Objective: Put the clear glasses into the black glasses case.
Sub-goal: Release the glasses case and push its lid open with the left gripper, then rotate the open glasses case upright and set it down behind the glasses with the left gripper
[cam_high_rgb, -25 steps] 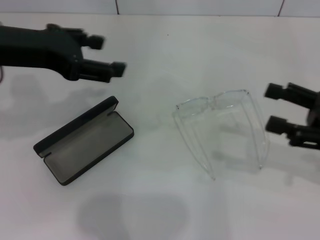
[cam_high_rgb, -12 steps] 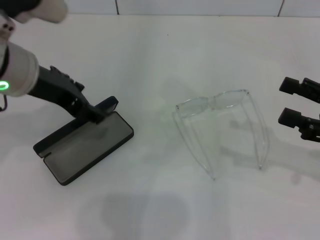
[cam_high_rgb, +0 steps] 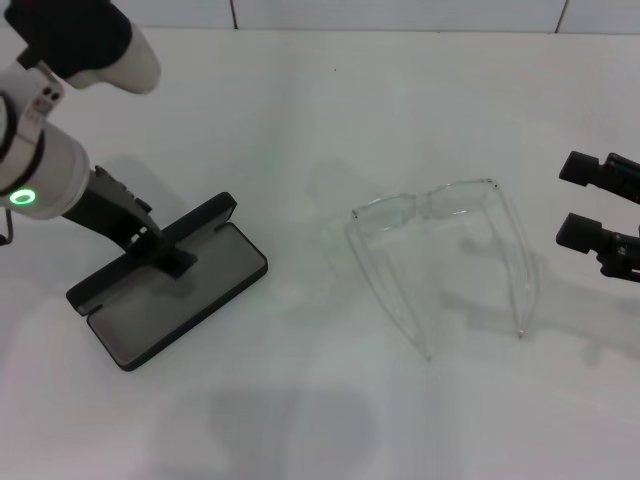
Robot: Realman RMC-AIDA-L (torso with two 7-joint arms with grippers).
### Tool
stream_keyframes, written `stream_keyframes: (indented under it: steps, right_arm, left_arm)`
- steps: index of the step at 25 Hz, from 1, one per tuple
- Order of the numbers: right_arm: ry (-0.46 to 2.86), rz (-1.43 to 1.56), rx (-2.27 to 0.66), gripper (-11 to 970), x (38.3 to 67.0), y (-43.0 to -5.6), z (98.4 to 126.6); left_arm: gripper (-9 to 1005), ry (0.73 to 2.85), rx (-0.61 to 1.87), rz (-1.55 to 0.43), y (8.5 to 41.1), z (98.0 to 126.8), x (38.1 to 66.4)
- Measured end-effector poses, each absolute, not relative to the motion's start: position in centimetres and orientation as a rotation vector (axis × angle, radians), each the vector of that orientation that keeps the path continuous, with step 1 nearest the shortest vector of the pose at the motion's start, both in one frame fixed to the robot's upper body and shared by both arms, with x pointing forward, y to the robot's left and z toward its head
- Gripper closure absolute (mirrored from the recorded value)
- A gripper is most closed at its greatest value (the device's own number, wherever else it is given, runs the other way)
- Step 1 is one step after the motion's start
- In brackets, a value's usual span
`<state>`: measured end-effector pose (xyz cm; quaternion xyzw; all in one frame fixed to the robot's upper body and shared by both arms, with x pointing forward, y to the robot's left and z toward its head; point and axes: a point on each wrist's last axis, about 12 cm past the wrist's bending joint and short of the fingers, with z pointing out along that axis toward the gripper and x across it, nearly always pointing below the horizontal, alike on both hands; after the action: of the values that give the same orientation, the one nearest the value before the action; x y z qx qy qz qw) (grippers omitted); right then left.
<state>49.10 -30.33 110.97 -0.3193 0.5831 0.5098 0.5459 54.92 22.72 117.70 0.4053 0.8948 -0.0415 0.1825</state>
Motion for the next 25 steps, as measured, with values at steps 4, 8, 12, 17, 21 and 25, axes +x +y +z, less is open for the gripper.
stream_keyframes:
  steps: [4,8,12,17,21,25]
  right_arm:
    - [1.384,1.211,-0.754,118,49.1,-30.3,110.9]
    - [1.385,1.213,-0.751,117,49.0,-30.3,110.8]
    - [1.385,1.211,-0.751,117,49.0,-30.3,110.8]
    - [1.386,1.205,-0.745,117,48.8,-30.5,110.7]
    - [1.386,1.197,-0.737,117,48.7,-30.6,110.6]
    - [1.389,1.189,-0.727,117,48.5,-30.9,110.6]
  left_arm:
    - [147,2.561,1.16,-0.069,22.5,116.8,55.1]
    - [248,2.58,1.148,-0.071,22.4,116.7,55.3]
    - [431,2.577,1.154,-0.069,22.1,116.7,55.4]
    - [634,2.572,1.178,-0.063,21.7,116.6,55.3]
    - [688,2.562,1.195,-0.058,21.5,116.7,55.2]
    - [714,2.521,1.221,-0.041,21.0,117.4,55.2]
